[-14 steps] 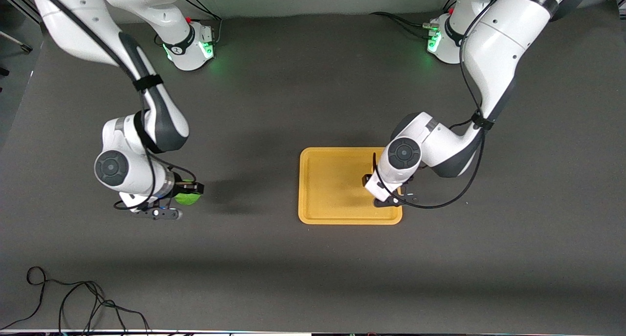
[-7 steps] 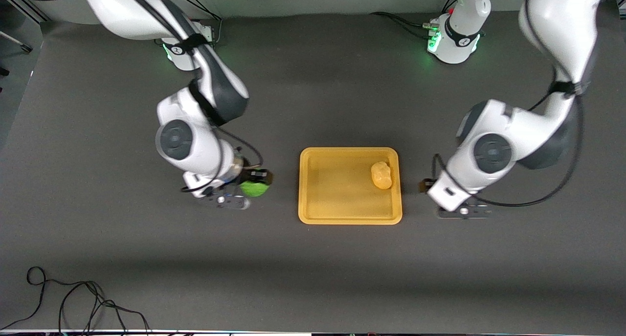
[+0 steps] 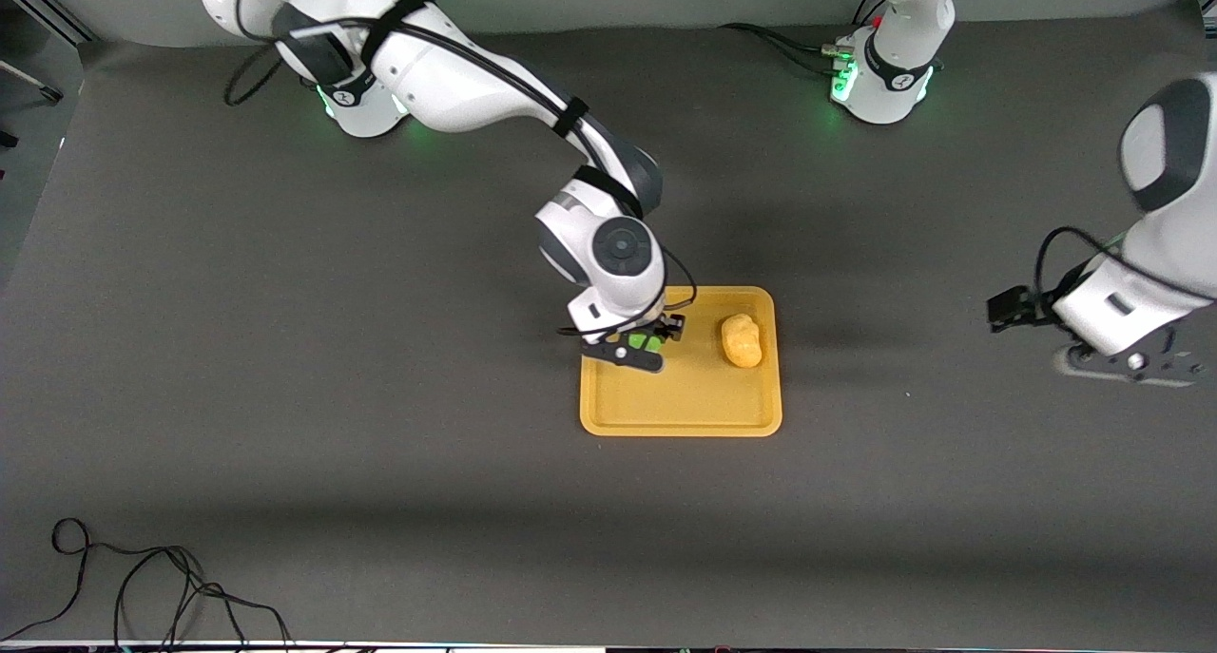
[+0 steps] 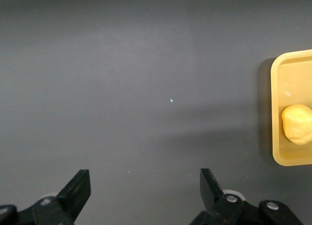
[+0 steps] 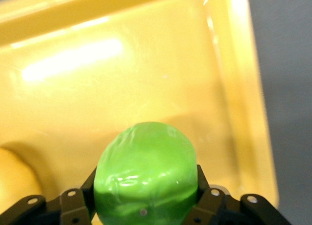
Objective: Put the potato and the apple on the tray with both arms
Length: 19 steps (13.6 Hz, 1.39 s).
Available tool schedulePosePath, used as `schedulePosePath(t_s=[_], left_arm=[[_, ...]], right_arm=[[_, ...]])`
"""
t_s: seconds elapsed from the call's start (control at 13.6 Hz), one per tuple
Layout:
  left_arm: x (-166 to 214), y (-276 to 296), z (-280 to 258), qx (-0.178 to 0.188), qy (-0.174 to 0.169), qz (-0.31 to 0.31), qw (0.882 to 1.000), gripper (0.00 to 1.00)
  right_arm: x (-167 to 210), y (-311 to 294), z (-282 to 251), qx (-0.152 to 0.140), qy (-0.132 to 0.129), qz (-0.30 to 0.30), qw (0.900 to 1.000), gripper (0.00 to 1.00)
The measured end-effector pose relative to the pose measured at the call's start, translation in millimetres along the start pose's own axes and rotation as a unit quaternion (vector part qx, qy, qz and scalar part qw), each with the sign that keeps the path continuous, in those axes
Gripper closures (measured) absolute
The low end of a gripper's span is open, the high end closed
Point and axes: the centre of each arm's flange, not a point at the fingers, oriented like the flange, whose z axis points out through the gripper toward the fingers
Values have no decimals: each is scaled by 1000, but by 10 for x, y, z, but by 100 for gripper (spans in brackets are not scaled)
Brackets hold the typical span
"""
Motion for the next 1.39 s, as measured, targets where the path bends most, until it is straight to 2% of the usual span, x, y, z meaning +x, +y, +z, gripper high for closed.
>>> schedulePosePath(t_s=[0.37, 0.59, 0.73, 0.95, 1.03, 1.1, 1.25, 1.39], left_arm=[[-222, 107, -393, 25, 18, 1, 1000, 0], [-260, -41, -397, 25, 6, -12, 1000, 0], [-315, -114, -593, 25, -10, -19, 999, 0], [-366, -160, -844, 27, -7, -20, 999, 0], [-369, -185, -845, 24, -6, -22, 999, 0], [-366, -211, -834, 18, -5, -25, 1000, 0], [-351, -273, -805, 10, 2, -31, 999, 0], [-329, -253, -780, 8, 5, -28, 1000, 0]], right_arm=[[288, 81, 51, 11, 11, 18, 1000, 25], [304, 86, 159, 15, 13, 19, 1000, 24], [302, 79, 161, 17, 13, 19, 1000, 16], [315, 33, 64, 26, 18, 24, 999, 12], [327, 14, 3, 31, 21, 24, 999, 3], [356, -5, -127, 39, 26, 26, 999, 0], [522, 75, -498, 45, 33, 32, 998, 0], [770, 328, -1090, 43, 38, 22, 998, 0]])
